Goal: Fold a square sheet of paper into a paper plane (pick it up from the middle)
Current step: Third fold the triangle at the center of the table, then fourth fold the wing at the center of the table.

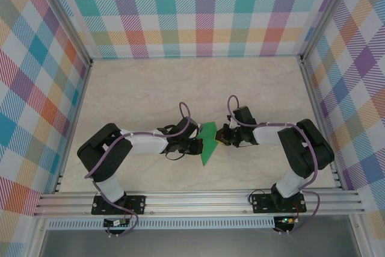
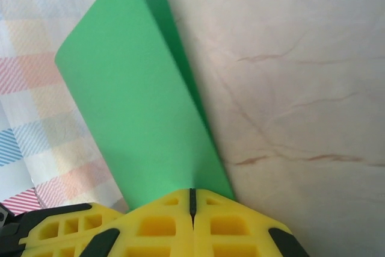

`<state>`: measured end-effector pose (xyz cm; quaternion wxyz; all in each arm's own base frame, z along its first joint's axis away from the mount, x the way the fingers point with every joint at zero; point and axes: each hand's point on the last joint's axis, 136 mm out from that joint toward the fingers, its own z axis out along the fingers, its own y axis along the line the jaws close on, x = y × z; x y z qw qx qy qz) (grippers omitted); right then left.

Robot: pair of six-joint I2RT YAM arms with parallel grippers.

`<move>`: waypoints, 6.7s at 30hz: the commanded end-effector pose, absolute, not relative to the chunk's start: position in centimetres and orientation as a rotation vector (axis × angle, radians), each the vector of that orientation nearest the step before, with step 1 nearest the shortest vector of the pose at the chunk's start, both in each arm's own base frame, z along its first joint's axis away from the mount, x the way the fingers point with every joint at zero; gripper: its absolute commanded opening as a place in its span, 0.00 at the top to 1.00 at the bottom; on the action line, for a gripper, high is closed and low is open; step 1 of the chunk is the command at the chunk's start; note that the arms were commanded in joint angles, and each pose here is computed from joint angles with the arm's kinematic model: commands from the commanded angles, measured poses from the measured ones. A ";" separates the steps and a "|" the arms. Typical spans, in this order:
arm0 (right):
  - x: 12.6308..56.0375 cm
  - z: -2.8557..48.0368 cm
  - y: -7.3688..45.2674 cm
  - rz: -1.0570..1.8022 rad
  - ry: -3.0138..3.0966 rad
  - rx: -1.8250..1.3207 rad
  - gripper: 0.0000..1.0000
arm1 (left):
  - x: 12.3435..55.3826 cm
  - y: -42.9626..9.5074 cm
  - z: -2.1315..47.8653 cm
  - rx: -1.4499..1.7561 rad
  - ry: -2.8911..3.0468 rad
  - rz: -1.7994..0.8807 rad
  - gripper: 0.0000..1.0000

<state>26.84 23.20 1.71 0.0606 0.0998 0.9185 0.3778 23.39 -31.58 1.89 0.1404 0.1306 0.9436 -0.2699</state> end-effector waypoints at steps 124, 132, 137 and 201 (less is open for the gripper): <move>22.5 5.5 25.2 1.198 2.678 0.206 0.93 | 18.1 -29.0 7.8 0.427 2.525 -0.564 0.51; 21.9 8.4 24.3 1.109 2.606 0.202 0.93 | 18.0 -29.0 9.5 0.403 2.451 -0.582 0.45; 21.5 11.5 23.0 1.075 2.520 0.160 0.93 | 17.8 -28.4 12.4 0.338 2.356 -0.704 0.35; 20.3 7.2 21.4 1.027 2.759 0.205 0.85 | 17.1 -37.2 4.5 0.676 2.338 -0.142 0.62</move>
